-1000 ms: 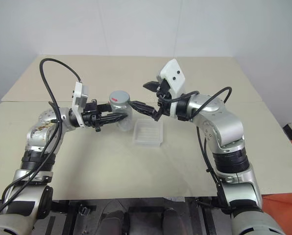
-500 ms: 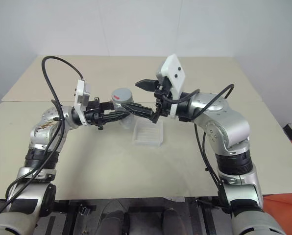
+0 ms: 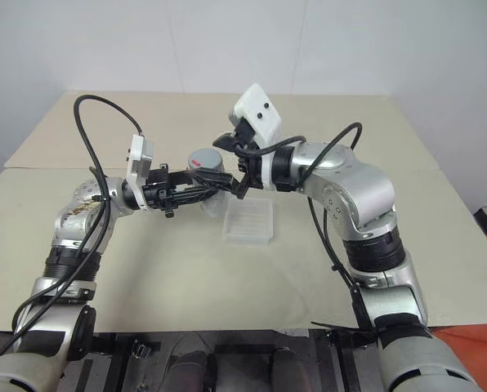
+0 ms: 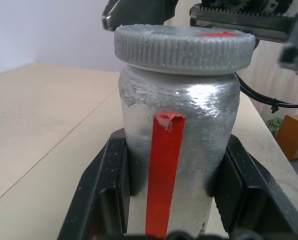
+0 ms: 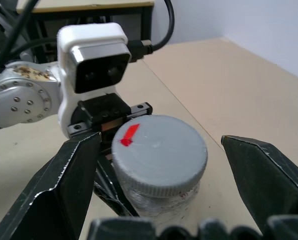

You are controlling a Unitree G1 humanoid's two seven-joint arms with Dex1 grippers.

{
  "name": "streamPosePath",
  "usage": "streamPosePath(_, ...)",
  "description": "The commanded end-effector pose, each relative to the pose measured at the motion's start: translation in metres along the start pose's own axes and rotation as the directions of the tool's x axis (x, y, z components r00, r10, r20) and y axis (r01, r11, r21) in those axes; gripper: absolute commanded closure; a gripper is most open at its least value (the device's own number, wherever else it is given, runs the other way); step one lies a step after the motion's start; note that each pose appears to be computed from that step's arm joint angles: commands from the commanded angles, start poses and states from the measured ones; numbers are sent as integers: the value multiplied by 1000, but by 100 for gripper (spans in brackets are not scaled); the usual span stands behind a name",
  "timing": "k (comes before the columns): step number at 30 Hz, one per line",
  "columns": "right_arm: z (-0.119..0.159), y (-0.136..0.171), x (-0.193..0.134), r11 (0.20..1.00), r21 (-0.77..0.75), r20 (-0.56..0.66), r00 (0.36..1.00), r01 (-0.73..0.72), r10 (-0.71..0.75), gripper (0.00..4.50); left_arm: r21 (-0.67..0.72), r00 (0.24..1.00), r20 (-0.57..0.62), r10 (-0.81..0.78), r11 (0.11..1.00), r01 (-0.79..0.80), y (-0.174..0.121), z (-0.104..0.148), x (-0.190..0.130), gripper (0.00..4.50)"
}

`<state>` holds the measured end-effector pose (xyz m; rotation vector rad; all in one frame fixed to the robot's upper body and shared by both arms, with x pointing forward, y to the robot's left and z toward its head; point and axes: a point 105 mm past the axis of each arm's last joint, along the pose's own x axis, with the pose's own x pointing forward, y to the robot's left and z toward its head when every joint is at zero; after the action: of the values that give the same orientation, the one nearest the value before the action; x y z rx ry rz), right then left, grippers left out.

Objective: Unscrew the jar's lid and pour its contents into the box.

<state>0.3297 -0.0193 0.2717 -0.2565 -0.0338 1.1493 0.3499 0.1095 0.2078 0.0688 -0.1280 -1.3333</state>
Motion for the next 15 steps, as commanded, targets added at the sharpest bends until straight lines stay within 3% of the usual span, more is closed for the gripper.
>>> streamPosePath(1,11,0,-1,1000,-29,15,1000,6,-6,1,66,1000,14,-7,998,6,-1,13,-1,264)
streamPosePath(15,15,-1,-1,1000,-26,21,1000,3,-2,1,64,1000,11,-9,998,8,-2,13,-1,264)
